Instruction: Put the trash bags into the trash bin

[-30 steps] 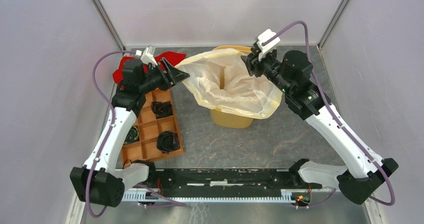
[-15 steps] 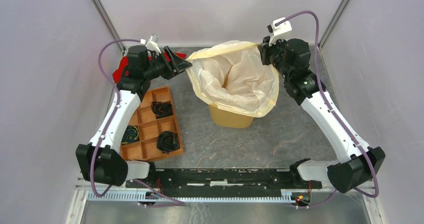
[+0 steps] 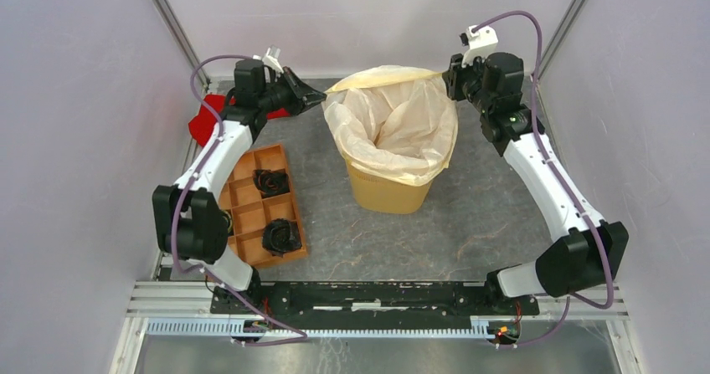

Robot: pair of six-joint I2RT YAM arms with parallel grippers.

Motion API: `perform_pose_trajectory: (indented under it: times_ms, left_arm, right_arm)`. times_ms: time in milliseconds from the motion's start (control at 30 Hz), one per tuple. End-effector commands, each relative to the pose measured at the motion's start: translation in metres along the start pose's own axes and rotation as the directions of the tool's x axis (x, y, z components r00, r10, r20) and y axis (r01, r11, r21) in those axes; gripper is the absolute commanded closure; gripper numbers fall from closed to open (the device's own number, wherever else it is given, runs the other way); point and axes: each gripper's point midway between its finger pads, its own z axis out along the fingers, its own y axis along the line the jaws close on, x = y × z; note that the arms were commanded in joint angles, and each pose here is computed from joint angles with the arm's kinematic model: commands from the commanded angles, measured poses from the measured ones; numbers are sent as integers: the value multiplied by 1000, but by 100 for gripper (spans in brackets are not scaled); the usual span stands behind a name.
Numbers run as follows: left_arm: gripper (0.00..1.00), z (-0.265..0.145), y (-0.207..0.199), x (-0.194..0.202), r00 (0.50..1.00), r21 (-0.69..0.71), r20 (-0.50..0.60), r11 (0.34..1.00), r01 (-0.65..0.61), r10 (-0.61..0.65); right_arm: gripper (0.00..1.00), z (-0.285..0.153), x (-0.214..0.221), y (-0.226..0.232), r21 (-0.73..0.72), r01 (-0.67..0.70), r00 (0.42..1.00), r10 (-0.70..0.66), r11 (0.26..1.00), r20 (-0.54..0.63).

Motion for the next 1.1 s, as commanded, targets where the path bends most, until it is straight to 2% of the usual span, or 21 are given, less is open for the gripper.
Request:
perform_pose_trajectory:
  times_ms: [0, 67, 167, 267, 467, 533, 600, 667, 733, 867, 900, 1000, 1067]
  left_arm:
    - [90, 4, -40, -27, 998, 115, 54, 993, -24, 18]
    - [88, 6, -44, -28, 998, 129, 61, 991, -36, 28]
    - [80, 5, -44, -28, 996, 125, 71, 991, -55, 47]
    - [77, -2, -40, -26, 992, 82, 82, 991, -105, 98]
    - [87, -36, -47, -26, 959, -11, 162, 972, -234, 233]
    - [77, -45, -54, -24, 934, -59, 189, 952, -299, 305]
    - [66, -54, -57, -22, 914, -105, 201, 935, -338, 353]
    - [59, -58, -58, -21, 908, -116, 204, 930, -348, 365]
    - [57, -56, -57, -21, 912, -119, 191, 931, -346, 363]
    - [53, -45, -63, -16, 925, -83, 159, 938, -336, 345]
    - [49, -44, -64, -16, 926, -81, 156, 939, -335, 344]
    - [33, -47, -64, -16, 923, -102, 161, 936, -335, 348]
    - [28, -48, -57, -15, 932, -139, 138, 939, -316, 334]
  right_arm:
    - [69, 8, -31, -6, -14, -10, 997, 11, 1000, 79]
    - [71, 14, -27, -8, -16, -12, 998, 13, 1000, 66]
    - [78, 20, -21, -8, -31, -20, 999, 21, 999, 48]
    - [84, 19, -20, -5, -53, -19, 999, 21, 998, 36]
    - [90, 1, -25, -4, -47, -21, 999, 23, 999, 41]
    - [78, -5, -29, -5, -40, -19, 999, 21, 999, 47]
    - [54, -13, -32, -5, -40, -10, 999, 12, 999, 48]
    - [36, -21, -39, -2, -57, 8, 998, -5, 998, 61]
    - [27, -30, -49, 4, -92, 35, 995, -27, 995, 95]
    - [5, -40, -64, 21, -138, 240, 964, -219, 961, 151]
    - [2, -41, -68, 28, -144, 302, 947, -278, 942, 163]
    - [2, -38, -71, 56, -188, 451, 888, -416, 872, 197]
    - [2, -32, -70, 70, -208, 514, 853, -473, 832, 219]
